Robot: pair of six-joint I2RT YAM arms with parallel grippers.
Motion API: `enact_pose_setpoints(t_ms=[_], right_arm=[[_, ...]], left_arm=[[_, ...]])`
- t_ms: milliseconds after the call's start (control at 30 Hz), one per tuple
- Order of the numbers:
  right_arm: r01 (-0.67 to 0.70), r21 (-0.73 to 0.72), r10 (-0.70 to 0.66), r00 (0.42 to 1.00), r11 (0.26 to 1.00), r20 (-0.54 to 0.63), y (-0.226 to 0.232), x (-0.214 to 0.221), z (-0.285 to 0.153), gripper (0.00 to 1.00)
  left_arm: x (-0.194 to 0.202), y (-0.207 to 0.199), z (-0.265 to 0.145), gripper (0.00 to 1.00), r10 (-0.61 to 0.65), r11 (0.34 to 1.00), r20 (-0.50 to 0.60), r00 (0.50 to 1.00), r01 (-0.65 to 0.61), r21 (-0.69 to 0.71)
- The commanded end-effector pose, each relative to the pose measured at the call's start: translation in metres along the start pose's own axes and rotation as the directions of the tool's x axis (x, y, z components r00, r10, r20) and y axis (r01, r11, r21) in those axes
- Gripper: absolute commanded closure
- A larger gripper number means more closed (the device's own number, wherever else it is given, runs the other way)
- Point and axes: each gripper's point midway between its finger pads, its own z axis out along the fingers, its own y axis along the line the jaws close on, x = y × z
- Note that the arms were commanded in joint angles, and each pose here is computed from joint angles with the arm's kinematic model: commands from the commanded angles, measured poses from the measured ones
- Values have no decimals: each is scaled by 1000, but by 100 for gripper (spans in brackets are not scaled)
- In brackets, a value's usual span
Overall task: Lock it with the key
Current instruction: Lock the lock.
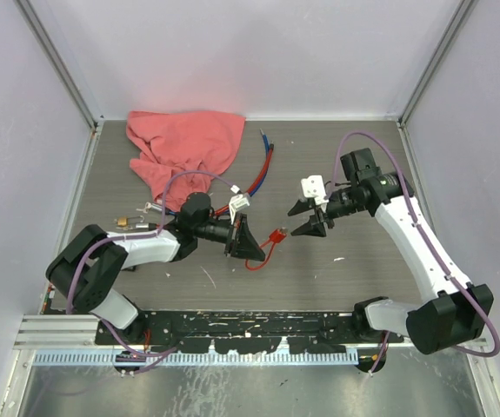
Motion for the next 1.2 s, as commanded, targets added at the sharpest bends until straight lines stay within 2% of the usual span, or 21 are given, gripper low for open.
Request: enact_pose_setpoints(t_ms=[0, 300, 500, 700, 1167], right_arm=[[-19, 12, 19, 998, 1000, 68, 9, -18, -7, 44], [-32, 40, 30, 998, 999, 49, 5, 21, -5, 43], [-8, 5, 7, 986, 1000, 165, 3, 16, 7, 29], [-29, -45, 38, 972, 999, 230, 4, 8, 16, 29], [-8, -52, 21, 967, 999, 254, -2, -1, 23, 40]], left_arm=[[-12, -14, -5, 100, 79, 997, 8, 997, -79, 24], [-16, -35, -14, 100, 115, 993, -22, 993, -114, 25], [-27, -50, -14, 100, 140, 989, -15, 990, -139, 46], [-35, -60, -13, 100, 163, 985, -7, 987, -163, 63], [-39, -68, -7, 100, 174, 982, -7, 985, -173, 81]])
